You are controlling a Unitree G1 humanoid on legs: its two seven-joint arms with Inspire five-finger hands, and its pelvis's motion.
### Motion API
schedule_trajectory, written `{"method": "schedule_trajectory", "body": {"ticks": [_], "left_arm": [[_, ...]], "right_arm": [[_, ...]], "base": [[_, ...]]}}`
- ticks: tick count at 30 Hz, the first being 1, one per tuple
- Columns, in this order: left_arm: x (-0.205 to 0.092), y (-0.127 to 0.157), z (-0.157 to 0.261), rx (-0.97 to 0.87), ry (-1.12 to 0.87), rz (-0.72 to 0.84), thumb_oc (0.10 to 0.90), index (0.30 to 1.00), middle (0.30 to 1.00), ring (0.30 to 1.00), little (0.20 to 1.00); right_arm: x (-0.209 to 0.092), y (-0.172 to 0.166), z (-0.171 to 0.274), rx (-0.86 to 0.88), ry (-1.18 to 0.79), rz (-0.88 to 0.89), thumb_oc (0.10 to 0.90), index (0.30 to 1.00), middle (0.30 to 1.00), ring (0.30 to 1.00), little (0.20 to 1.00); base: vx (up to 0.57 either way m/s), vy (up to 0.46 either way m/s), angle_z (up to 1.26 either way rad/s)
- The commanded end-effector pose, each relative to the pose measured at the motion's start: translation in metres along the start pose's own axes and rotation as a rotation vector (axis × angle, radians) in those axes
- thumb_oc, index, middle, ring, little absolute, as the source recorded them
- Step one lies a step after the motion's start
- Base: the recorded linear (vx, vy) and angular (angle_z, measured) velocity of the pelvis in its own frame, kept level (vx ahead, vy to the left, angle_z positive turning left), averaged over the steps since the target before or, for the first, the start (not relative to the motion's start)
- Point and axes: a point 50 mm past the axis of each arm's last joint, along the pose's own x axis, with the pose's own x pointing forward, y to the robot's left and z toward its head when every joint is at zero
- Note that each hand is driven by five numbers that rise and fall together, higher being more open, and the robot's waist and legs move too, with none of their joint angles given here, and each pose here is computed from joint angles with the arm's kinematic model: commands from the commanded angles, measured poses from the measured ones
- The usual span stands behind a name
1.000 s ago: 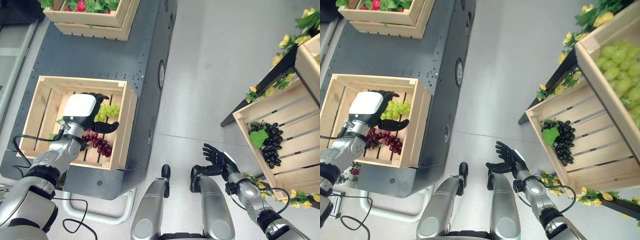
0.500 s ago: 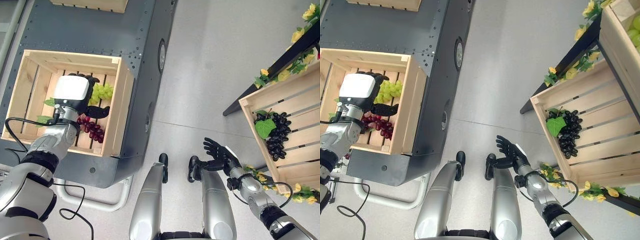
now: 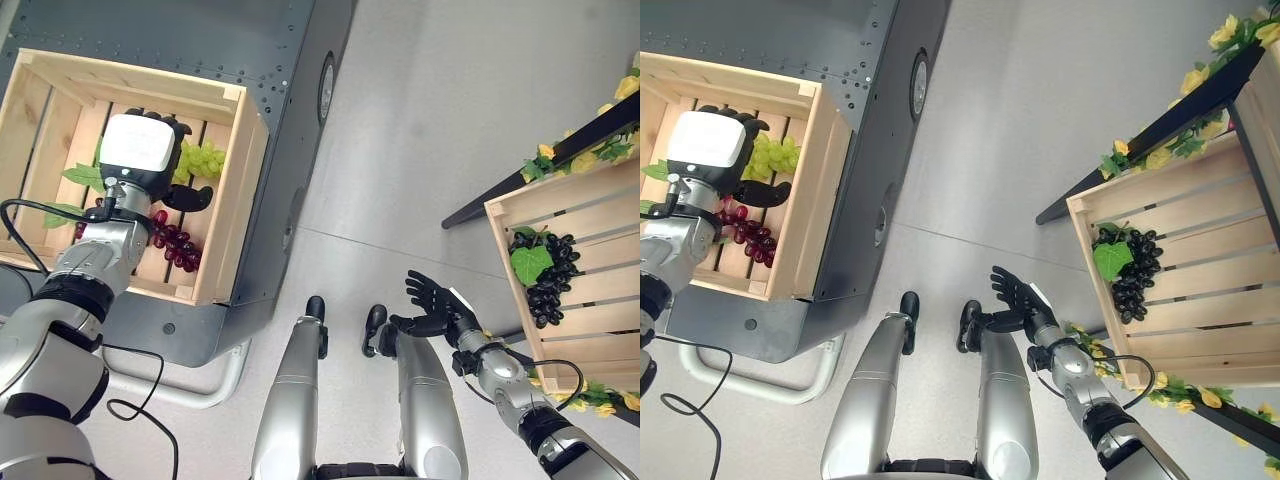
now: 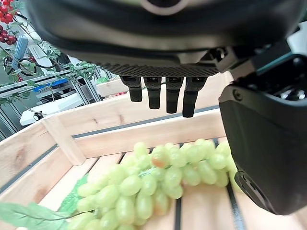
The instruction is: Pick up the fruits from the basket on one side to the basket on the other side
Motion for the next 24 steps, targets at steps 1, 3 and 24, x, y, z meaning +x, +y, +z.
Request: {"method": "schedule_trajectory", "body": {"ticks": [1, 3, 24], "left_arm": [[0.013, 0.073, -0.058, 0.153, 0.166, 0.212, 0.8, 0.9, 0.9, 0.9, 0.9], [0.014, 0.077, -0.06, 0.171, 0.174, 0.211, 0.8, 0.9, 0.9, 0.9, 0.9], [0.025, 0.091, -0.036, 0.199, -0.042, 0.233, 0.8, 0.9, 0.9, 0.9, 0.9]], "right_arm": [[-0.007, 0.0, 0.009, 0.06, -0.113, -0.01, 0.8, 0.9, 0.9, 0.9, 0.9], [-0.008, 0.001, 0.008, 0.067, -0.115, -0.008, 0.8, 0.9, 0.9, 0.9, 0.9], [-0.01, -0.005, 0.009, 0.09, -0.124, -0.046, 0.8, 0.9, 0.9, 0.9, 0.9]], "base": [[0.06, 0.013, 0.11], [0.03, 0.003, 0.11], [0.01, 0.01, 0.02]]}}
